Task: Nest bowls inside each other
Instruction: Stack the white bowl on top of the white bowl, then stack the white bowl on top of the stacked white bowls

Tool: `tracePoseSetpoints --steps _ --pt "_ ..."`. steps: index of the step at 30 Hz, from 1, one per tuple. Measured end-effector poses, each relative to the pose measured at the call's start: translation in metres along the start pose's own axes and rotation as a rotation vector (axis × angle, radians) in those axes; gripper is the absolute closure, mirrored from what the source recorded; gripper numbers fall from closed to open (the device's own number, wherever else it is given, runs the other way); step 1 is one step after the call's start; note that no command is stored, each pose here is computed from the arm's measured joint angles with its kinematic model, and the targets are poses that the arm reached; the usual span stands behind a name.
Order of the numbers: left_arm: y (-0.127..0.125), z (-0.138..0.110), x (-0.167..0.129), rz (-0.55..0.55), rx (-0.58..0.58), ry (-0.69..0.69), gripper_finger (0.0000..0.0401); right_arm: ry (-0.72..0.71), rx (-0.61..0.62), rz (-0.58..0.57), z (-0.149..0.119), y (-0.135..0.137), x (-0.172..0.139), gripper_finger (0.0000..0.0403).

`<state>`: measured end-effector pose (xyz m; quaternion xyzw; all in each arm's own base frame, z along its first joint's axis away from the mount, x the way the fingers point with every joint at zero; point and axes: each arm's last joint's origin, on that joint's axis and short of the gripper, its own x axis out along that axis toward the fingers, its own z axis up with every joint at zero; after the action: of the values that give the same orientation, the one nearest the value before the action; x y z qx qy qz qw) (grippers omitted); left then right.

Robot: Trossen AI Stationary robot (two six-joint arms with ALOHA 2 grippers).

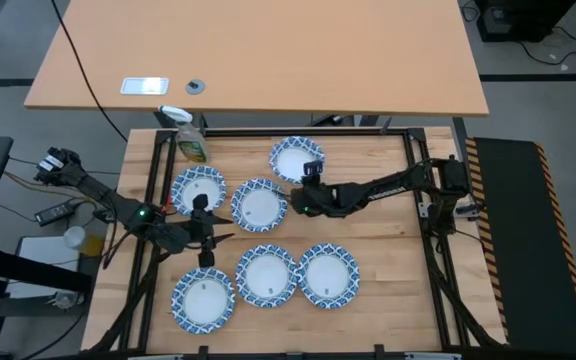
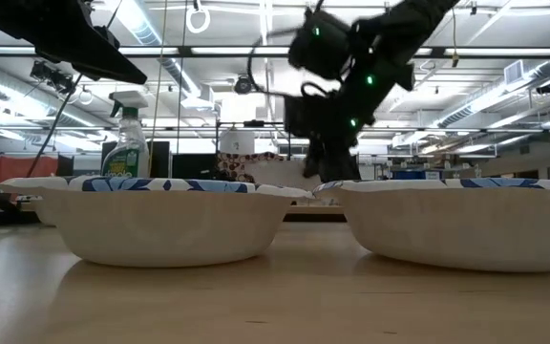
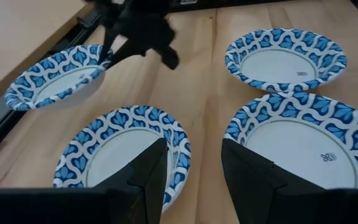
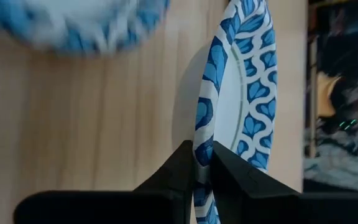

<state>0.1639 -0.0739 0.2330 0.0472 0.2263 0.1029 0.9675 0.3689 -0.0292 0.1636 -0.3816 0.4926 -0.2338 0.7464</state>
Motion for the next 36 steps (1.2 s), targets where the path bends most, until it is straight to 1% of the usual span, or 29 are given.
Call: tracePoseSetpoints --steps 2,4,8,13,16,18,22,25,28,32,34,36 --pt "0.0 0.0 0.0 0.002 0.0 -0.001 0.0246 -0.04 0.004 -0.009 0.011 0.0 -0.01 0.0345" --pt "0.0 0.0 0.0 0.002 -0.001 -0.001 0.0246 -0.091 0.009 0.005 0.022 0.0 -0.021 0.0345" --pt "0.004 0.003 -0.005 0.0 -0.018 -0.024 0.0246 -0.241 0.034 0.081 0.043 0.003 -0.04 0.0345" --pt "0.011 0.018 -0.018 -0.013 -0.067 -0.083 0.0246 -0.427 0.023 0.197 0.057 0.011 -0.055 0.0345" --pt "0.014 0.019 -0.022 -0.013 -0.076 -0.092 0.0246 -0.531 0.031 0.269 0.061 0.013 -0.058 0.0345" --pt "0.015 0.019 -0.022 -0.008 -0.08 -0.086 0.0246 -0.551 0.043 0.273 0.061 0.012 -0.056 0.0345" --pt "0.015 0.018 -0.021 -0.008 -0.104 -0.083 0.0246 -0.518 0.034 0.27 0.055 0.009 -0.046 0.0334" --pt "0.015 0.018 -0.022 -0.012 -0.118 -0.083 0.0246 -0.477 -0.035 0.253 0.05 0.008 -0.04 0.031" --pt "0.014 0.018 -0.022 -0.018 -0.127 -0.083 0.0246 -0.461 -0.109 0.257 0.048 0.01 -0.04 0.027" --pt "0.013 0.018 -0.022 -0.037 -0.146 -0.075 0.0246 -0.492 -0.106 0.275 0.05 0.012 -0.043 0.0207" --pt "0.014 0.016 -0.022 -0.042 -0.169 -0.055 0.0246 -0.47 -0.091 0.235 0.053 0.013 -0.048 0.0182" --pt "0.015 0.011 -0.021 -0.032 -0.191 -0.015 0.0246 -0.44 -0.079 0.168 0.056 0.013 -0.054 0.0162"
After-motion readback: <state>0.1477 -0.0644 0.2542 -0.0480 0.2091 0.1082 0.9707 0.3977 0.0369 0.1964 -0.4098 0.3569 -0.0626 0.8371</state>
